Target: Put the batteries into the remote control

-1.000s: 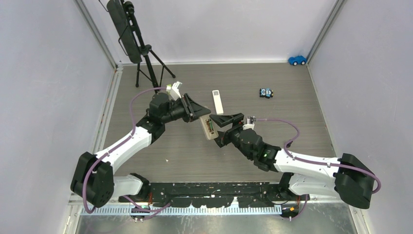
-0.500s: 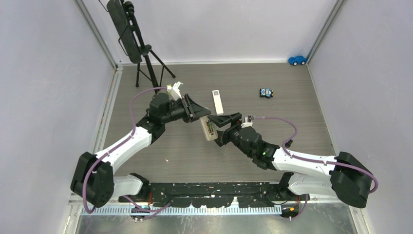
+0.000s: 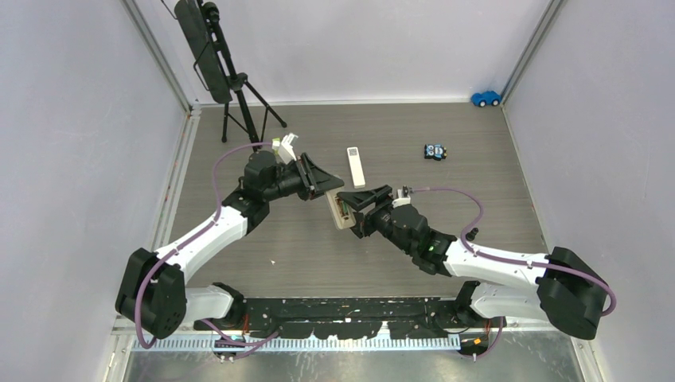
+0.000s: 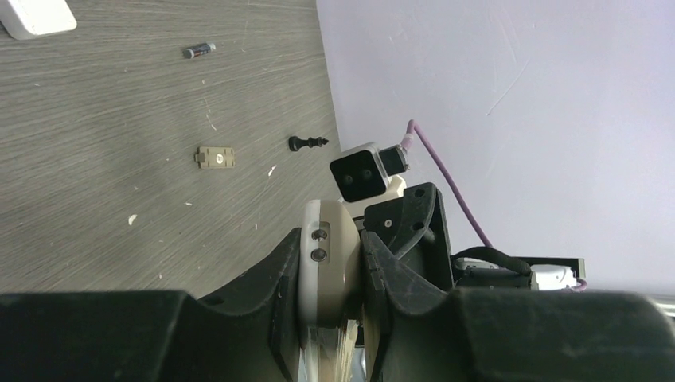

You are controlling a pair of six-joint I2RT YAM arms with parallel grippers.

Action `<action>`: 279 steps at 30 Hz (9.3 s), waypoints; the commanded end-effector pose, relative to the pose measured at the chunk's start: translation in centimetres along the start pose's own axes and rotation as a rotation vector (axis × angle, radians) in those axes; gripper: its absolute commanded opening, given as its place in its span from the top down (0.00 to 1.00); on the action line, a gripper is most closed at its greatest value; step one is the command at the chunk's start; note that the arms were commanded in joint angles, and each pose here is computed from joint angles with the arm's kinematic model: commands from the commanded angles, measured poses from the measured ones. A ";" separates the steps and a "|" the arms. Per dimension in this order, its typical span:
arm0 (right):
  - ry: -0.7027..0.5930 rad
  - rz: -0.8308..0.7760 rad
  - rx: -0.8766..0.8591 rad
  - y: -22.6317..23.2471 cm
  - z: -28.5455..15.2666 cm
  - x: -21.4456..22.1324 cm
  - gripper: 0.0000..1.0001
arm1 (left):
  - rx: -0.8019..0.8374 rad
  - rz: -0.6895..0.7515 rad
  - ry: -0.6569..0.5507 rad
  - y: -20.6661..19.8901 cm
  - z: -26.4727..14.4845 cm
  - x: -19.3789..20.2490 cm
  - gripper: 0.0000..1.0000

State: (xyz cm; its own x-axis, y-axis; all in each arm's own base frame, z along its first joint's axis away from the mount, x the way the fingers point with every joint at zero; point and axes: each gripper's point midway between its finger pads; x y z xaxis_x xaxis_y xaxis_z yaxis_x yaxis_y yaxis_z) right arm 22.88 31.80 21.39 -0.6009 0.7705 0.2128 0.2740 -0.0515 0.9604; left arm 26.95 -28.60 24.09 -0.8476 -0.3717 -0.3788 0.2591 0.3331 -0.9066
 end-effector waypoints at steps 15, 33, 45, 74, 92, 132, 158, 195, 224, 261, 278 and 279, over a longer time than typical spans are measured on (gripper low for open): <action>0.046 -0.101 -0.072 2.3 -0.6 1.0 0.39 | 0.073 -0.047 -0.012 -4.0 -0.9 -1.2 1.00; -0.550 -0.718 0.551 -1.1 -11.2 -16.1 0.25 | 0.029 0.375 -0.024 -1.1 -2.9 -0.8 1.00; -0.411 -0.769 0.953 -6.1 -6.2 -24.6 0.38 | 0.122 0.510 -0.067 -3.2 -4.6 -0.2 1.00; -0.013 -1.208 1.068 -8.6 0.3 -28.1 0.43 | 0.143 0.527 -0.074 -3.5 -5.0 0.0 1.00; 0.558 -1.449 1.094 -11.7 0.5 -30.3 0.42 | 0.112 0.545 -0.062 -3.4 -4.9 -0.4 1.00; 0.554 -1.383 1.055 -13.8 6.0 -35.4 0.81 | 0.075 0.510 -0.034 -2.2 -3.9 -0.8 1.00; 0.091 -1.166 0.422 4.4 0.6 -10.3 0.93 | 0.200 0.007 -0.111 -1.5 -0.4 -2.0 1.00; 0.345 -1.215 0.442 4.4 -1.2 1.8 0.62 | 0.247 -0.117 -0.060 -1.9 -0.2 -0.6 1.00; 0.013 -0.568 -0.253 13.4 -7.5 1.4 0.32 | 0.424 -0.587 -0.206 -6.5 -3.8 -4.3 1.00; 0.116 -0.567 -0.041 8.9 -2.3 3.2 0.65 | 0.466 -0.469 -0.164 -8.6 -3.8 -3.9 1.00; 0.106 -0.723 -0.098 9.2 -3.3 2.6 0.33 | 0.410 -0.039 -0.106 -9.2 -3.8 -2.5 1.00; 0.123 -0.734 -0.133 9.6 -3.8 2.9 0.30 | 0.393 -0.008 -0.084 -8.8 -3.6 -2.1 1.00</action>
State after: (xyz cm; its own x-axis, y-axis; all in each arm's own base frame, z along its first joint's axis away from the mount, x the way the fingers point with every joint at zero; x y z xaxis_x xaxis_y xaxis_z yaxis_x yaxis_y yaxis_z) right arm 21.81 31.72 29.18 -0.7151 0.5733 -0.3999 -0.1655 0.4170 0.8937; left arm 26.85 -27.30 31.14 -0.8356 -0.5386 -0.1082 0.1838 -0.0884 -0.9790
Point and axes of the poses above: each gripper's point midway between its finger pads, its own z axis out along the fingers, its own y axis along the line the jaws close on, x = y × z, and after that the axes turned 3 degrees about z, right-handed
